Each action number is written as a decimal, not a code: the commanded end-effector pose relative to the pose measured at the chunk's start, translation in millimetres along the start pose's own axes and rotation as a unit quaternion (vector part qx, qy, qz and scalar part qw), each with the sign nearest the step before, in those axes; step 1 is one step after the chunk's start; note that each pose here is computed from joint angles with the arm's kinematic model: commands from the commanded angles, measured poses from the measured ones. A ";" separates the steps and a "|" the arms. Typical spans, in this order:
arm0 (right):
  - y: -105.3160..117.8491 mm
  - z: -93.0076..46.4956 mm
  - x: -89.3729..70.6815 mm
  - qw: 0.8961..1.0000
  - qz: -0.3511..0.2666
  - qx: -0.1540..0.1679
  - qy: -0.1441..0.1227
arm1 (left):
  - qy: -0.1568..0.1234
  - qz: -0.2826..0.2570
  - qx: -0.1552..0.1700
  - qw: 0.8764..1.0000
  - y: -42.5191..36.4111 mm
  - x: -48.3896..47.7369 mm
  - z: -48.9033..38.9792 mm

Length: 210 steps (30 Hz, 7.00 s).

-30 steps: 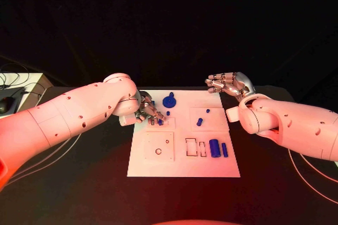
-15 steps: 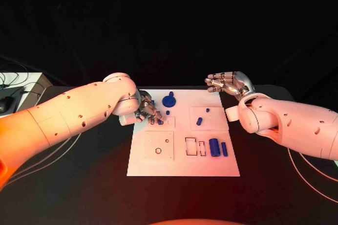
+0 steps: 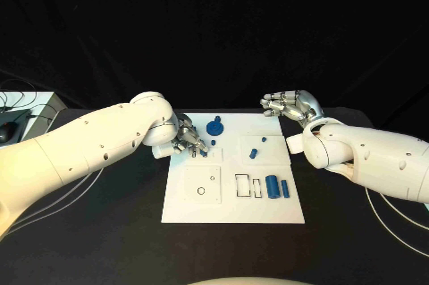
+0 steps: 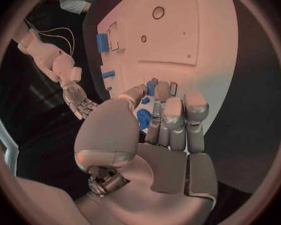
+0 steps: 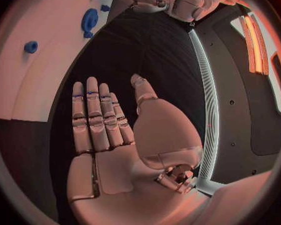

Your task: Assemble the parts on the task board

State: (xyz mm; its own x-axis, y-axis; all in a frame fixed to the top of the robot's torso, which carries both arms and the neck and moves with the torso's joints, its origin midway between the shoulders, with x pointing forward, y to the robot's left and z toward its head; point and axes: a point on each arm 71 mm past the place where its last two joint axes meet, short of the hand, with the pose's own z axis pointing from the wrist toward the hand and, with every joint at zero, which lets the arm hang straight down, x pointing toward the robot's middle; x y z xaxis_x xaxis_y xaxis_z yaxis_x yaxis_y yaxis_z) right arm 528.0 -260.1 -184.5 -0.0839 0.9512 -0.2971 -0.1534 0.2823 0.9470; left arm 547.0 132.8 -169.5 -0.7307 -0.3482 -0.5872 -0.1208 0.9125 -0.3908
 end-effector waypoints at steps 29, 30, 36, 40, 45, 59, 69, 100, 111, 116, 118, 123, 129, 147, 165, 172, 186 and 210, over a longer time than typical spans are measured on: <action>0.5 0.5 1.3 1.000 0.002 -0.004 0.008 | -0.010 -0.036 0.017 0.999 -2.1 6.5 -0.4; 0.5 0.5 1.3 1.000 0.002 -0.004 0.008 | -0.010 -0.035 0.016 0.999 -1.7 7.3 0.2; 0.6 0.4 1.3 1.000 0.002 -0.004 0.008 | -0.010 -0.030 0.011 0.999 -0.5 10.5 1.9; 0.6 0.2 1.1 1.000 0.002 -0.004 0.008 | -0.013 -0.029 0.010 0.999 0.6 10.5 2.1; 0.6 0.1 0.9 1.000 0.002 -0.004 0.008 | -0.021 -0.024 0.008 0.999 1.5 9.7 2.1; 0.4 0.1 0.4 1.000 0.002 -0.004 0.008 | -0.026 -0.016 0.001 1.000 6.6 7.6 1.6; 0.4 0.0 0.2 1.000 0.002 -0.004 0.008 | -0.022 -0.008 -0.003 1.000 9.2 7.5 1.5; 0.2 0.3 0.3 1.000 0.002 -0.004 0.008 | -0.017 -0.003 0.011 1.000 4.4 11.4 0.0; 0.2 0.4 0.5 1.000 0.002 -0.004 0.008 | -0.020 -0.001 0.007 1.000 5.6 10.0 0.7; 0.2 0.5 0.6 1.000 0.002 -0.004 0.008 | -0.020 0.004 0.004 1.000 5.8 10.0 1.2; 0.2 0.5 0.6 1.000 0.002 -0.004 0.008 | -0.021 0.005 0.003 1.000 5.8 10.0 1.3; 0.1 0.6 0.6 1.000 0.002 -0.004 0.008 | -0.020 0.010 -0.001 1.000 5.8 10.1 1.6; 0.2 0.5 0.6 1.000 0.002 -0.004 0.008 | -0.018 0.015 -0.001 1.000 4.4 10.9 1.9; 0.4 0.1 0.9 1.000 0.003 -0.004 0.009 | -0.022 0.010 0.001 1.000 -1.9 13.1 5.3; 0.4 -0.2 0.6 1.000 0.003 -0.004 0.009 | -0.021 0.009 0.007 1.000 -5.8 15.7 6.3; 0.4 -0.2 0.5 1.000 0.003 -0.004 0.009 | -0.028 0.005 0.012 1.000 -6.9 16.3 7.4; 0.4 0.0 0.7 1.000 0.003 -0.004 0.009 | -0.033 0.008 0.014 0.999 -7.1 16.4 7.5; 0.3 0.0 0.3 1.000 0.002 -0.004 0.009 | -0.032 0.011 0.014 0.999 -5.0 16.5 7.4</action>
State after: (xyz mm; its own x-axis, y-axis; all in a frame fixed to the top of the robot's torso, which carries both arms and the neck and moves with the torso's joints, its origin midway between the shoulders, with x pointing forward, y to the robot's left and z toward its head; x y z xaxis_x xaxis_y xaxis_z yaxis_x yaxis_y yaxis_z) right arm 528.2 -261.2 -184.9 -0.0885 0.9509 -0.2965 -0.1510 0.2814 0.9476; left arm 541.6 121.3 -180.5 -0.6807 -0.3523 -0.6423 -0.0947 0.9117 -0.3998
